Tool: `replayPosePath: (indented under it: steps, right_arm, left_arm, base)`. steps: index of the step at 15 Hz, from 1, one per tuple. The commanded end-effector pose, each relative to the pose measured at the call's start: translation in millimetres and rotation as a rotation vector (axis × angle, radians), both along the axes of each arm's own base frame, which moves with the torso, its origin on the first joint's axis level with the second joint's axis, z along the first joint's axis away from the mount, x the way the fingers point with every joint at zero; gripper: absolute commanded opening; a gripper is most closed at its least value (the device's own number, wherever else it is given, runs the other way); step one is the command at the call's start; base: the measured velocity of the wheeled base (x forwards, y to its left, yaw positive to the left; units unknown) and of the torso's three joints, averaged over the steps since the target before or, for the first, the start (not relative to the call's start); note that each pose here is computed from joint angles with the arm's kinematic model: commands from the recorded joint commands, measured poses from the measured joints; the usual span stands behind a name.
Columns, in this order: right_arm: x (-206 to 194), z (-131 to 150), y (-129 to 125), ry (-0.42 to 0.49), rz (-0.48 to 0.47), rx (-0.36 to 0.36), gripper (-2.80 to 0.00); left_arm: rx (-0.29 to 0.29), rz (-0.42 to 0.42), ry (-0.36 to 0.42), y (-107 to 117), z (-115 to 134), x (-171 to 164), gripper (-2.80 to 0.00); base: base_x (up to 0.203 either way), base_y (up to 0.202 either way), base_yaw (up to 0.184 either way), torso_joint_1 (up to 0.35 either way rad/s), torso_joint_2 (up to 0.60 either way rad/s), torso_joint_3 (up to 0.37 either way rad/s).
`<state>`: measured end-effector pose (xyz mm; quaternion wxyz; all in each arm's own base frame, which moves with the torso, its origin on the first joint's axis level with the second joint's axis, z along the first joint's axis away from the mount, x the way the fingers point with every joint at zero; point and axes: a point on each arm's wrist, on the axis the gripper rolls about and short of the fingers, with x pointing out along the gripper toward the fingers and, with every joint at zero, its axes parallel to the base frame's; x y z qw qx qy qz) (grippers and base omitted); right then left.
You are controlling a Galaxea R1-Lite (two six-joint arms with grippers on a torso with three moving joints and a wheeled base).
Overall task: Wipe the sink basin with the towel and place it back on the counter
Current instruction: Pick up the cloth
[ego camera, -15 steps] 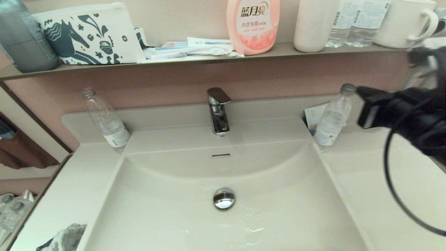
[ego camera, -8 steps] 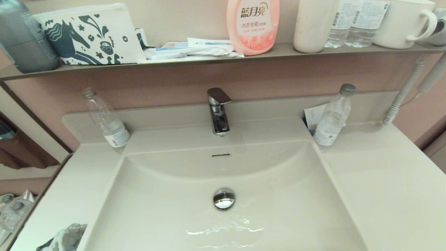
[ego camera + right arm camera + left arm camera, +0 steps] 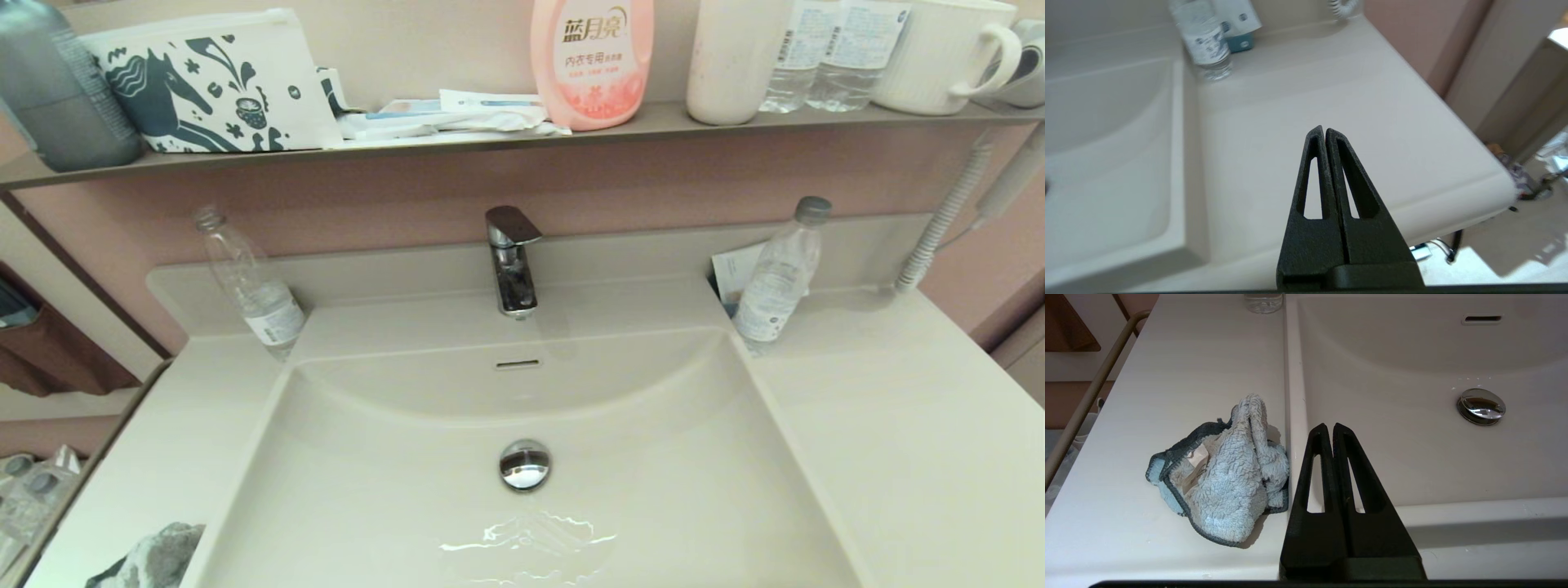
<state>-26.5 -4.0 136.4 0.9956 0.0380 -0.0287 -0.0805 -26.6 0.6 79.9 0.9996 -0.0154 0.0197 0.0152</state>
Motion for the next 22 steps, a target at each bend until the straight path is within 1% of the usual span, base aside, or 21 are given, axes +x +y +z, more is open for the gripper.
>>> replayPosePath:
  steps: [1,2,4,7,9,10,11,14,15,16,17,22]
  right_arm:
    - [-7,-18,1,-0.042,0.024,-0.002,-2.80]
    - [-7,-27,1,-0.033,0.051,-0.017,-2.80]
    - [-3,-41,2,0.000,0.092,-0.075,-2.80]
    - [1,-52,3,0.043,0.121,-0.103,-2.80]
    - [2,-55,3,0.054,0.140,-0.110,-2.80]
    - [3,-61,4,0.074,0.151,-0.131,-2.80]
    - [4,-61,4,0.069,0.163,-0.157,-2.80]
    - [4,-61,4,0.067,0.162,-0.152,-2.80]
    - [4,-61,4,0.065,0.163,-0.137,-2.80]
    - [4,-61,4,0.059,0.163,-0.091,-2.80]
    - [4,-61,4,0.056,0.158,-0.073,-2.80]
    - [4,-61,4,0.056,0.158,-0.073,-2.80]
  left_arm:
    - [0.000,0.001,0.002,0,0,0,-2.80]
    - [0.001,0.001,0.000,0,0,0,-2.80]
    - [-0.001,0.001,0.002,0,0,0,-2.80]
    - [0.000,0.001,0.001,0,0,0,-2.80]
    - [-0.001,0.001,0.002,0,0,0,-2.80]
    - [0.001,0.001,0.002,0,0,0,-2.80]
    - [0.000,0.001,0.001,0,0,0,-2.80]
    - [-0.001,0.001,0.002,0,0,0,-2.80]
    - [0.000,0.001,0.001,0,0,0,-2.80]
    - [0.000,0.001,0.001,0,0,0,-2.80]
    - [-0.001,0.001,0.001,0,0,0,-2.80]
    - [0.001,0.001,0.002,0,0,0,-2.80]
  base:
    - [0.000,0.000,0.000,0.000,0.00,0.000]
    - [0.000,0.000,0.000,0.000,0.00,0.000]
    - [0.000,0.000,0.000,0.000,0.00,0.000]
    - [0.000,0.000,0.000,0.000,0.00,0.000]
    - [0.000,0.000,0.000,0.000,0.00,0.000]
    - [0.000,0.000,0.000,0.000,0.00,0.000]
    - [0.000,0.000,0.000,0.000,0.00,0.000]
    - [0.000,0.000,0.000,0.000,0.00,0.000]
    - [0.000,0.000,0.000,0.000,0.00,0.000]
    - [0.000,0.000,0.000,0.000,0.00,0.000]
    - [0.000,0.000,0.000,0.000,0.00,0.000]
    - [0.000,0.000,0.000,0.000,0.00,0.000]
